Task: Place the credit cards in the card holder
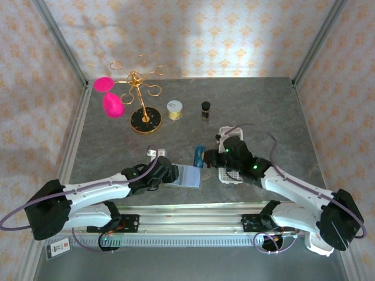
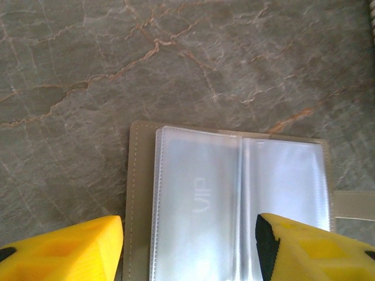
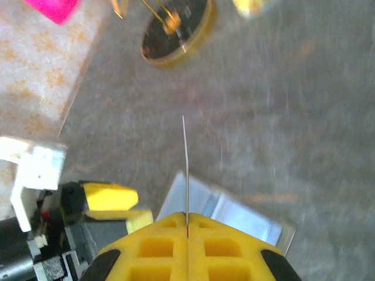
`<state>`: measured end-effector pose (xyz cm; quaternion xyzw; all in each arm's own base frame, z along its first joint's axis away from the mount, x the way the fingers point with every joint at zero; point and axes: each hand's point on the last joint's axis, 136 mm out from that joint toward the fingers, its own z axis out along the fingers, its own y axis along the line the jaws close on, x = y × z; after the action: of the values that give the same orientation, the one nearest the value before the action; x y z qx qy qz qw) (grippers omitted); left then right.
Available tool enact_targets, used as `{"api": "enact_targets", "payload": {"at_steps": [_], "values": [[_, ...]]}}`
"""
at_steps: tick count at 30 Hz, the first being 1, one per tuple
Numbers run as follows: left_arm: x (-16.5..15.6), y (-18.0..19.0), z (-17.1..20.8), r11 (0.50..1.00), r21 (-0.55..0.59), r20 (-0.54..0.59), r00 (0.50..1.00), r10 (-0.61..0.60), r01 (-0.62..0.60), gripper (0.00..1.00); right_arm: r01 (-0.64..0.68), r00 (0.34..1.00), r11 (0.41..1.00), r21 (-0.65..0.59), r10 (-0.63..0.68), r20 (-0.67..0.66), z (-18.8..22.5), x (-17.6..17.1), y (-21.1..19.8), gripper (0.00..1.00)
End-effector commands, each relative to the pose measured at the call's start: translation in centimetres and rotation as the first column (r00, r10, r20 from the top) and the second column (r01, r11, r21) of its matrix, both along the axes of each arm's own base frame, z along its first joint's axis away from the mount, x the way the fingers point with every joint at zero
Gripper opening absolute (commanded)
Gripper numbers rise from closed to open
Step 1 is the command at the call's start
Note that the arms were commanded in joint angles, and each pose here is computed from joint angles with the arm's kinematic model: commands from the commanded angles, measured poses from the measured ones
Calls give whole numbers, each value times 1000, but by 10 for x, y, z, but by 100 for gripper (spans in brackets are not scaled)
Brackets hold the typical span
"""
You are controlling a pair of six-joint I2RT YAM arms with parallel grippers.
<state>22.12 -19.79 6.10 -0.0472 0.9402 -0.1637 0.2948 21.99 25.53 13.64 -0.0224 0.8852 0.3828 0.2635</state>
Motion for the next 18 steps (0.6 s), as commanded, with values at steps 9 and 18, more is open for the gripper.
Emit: {"api": "enact_targets", "payload": {"at_steps": [9,18], "values": [[-6,8,-25,989,140,-82,996,-33,45,56,26,995,990,136,-12,-101,-17,-18,49,0],[-11,15,-41,985,171,-110,994,-17,36,51,102,985,993,54,-94,-145,-47,-11,46,0]]}}
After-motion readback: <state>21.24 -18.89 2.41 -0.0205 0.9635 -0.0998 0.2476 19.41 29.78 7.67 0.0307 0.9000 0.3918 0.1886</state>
